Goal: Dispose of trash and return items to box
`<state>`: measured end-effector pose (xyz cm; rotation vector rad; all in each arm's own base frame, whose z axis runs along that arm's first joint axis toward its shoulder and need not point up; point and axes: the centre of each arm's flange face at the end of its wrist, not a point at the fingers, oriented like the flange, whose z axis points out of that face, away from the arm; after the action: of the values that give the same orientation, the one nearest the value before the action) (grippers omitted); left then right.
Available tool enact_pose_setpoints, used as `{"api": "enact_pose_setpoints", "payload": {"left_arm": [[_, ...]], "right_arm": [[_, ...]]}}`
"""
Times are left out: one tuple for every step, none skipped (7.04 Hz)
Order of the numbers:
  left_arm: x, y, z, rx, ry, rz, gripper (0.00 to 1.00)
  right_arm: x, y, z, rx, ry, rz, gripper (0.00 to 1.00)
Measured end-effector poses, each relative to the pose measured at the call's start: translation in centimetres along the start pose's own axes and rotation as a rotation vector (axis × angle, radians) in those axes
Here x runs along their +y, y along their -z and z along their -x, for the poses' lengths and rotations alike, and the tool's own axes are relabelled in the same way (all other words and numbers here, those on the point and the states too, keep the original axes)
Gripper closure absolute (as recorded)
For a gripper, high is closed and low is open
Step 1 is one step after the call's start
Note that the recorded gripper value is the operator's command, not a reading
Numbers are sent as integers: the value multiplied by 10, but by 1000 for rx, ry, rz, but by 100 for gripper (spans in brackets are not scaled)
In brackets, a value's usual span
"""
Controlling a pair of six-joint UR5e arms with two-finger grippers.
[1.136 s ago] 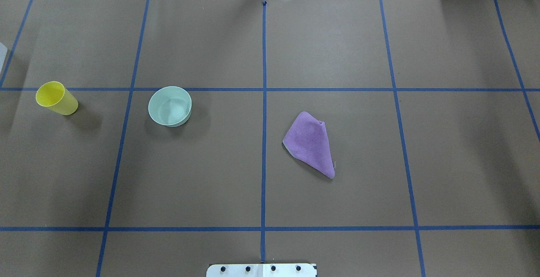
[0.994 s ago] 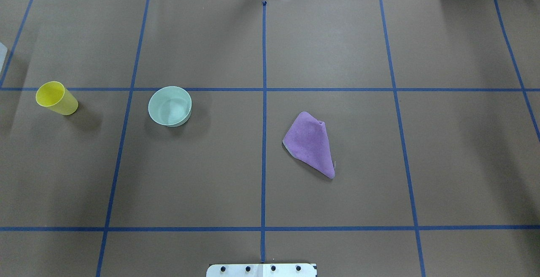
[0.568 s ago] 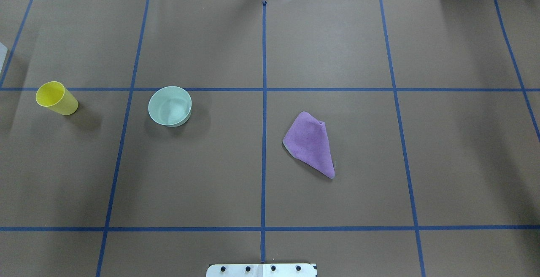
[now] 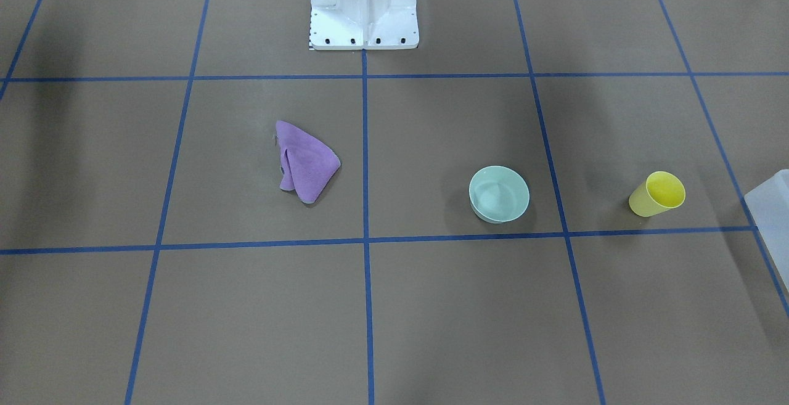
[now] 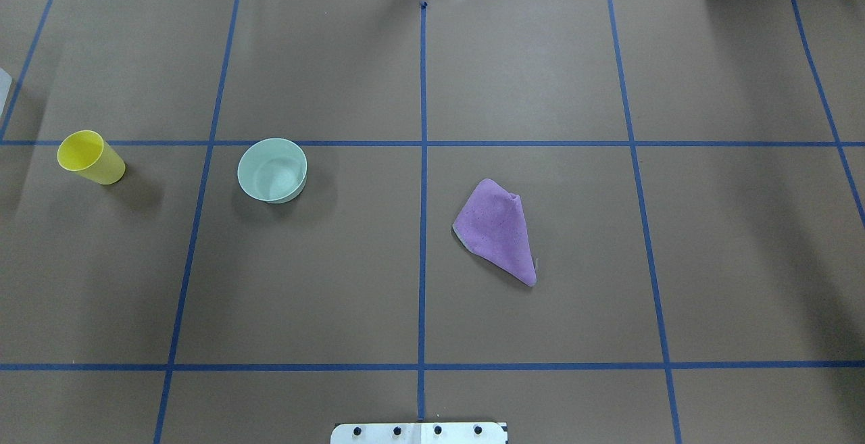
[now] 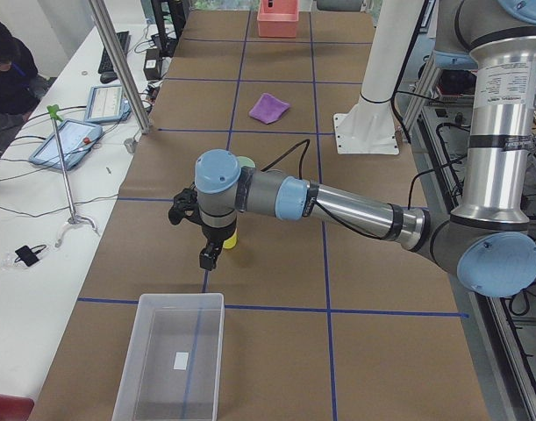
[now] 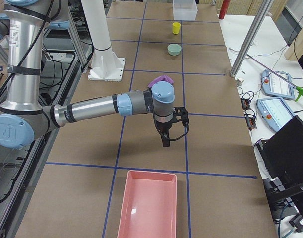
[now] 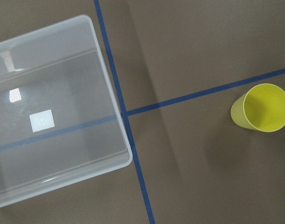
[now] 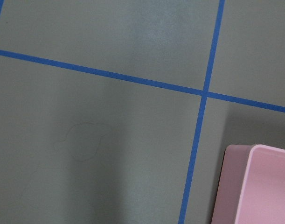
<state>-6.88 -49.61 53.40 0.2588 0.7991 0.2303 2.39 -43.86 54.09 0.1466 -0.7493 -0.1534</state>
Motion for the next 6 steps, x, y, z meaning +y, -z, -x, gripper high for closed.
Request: {"api": "enact_pose_setpoints", "payload": {"left_arm": [[-1, 1, -3, 13, -9, -10, 1], [-4, 2, -10, 20, -33, -24, 1], [-10, -10, -22, 31, -67, -14, 1], [-15, -31, -39, 48, -89, 21, 1], [-18, -49, -49, 58, -72, 52, 1], [-20, -60, -56, 61, -23, 73, 1]], "right_arm": [[-2, 1, 2, -9, 17, -5, 0], [-6, 2, 8, -14, 46, -12, 0], [-12, 0, 18, -19, 69, -14, 0], [-20, -3, 30, -25, 73, -14, 0], [-28, -5, 42, -30, 62, -13, 0], [-35, -8, 54, -34, 46, -9, 0]]}}
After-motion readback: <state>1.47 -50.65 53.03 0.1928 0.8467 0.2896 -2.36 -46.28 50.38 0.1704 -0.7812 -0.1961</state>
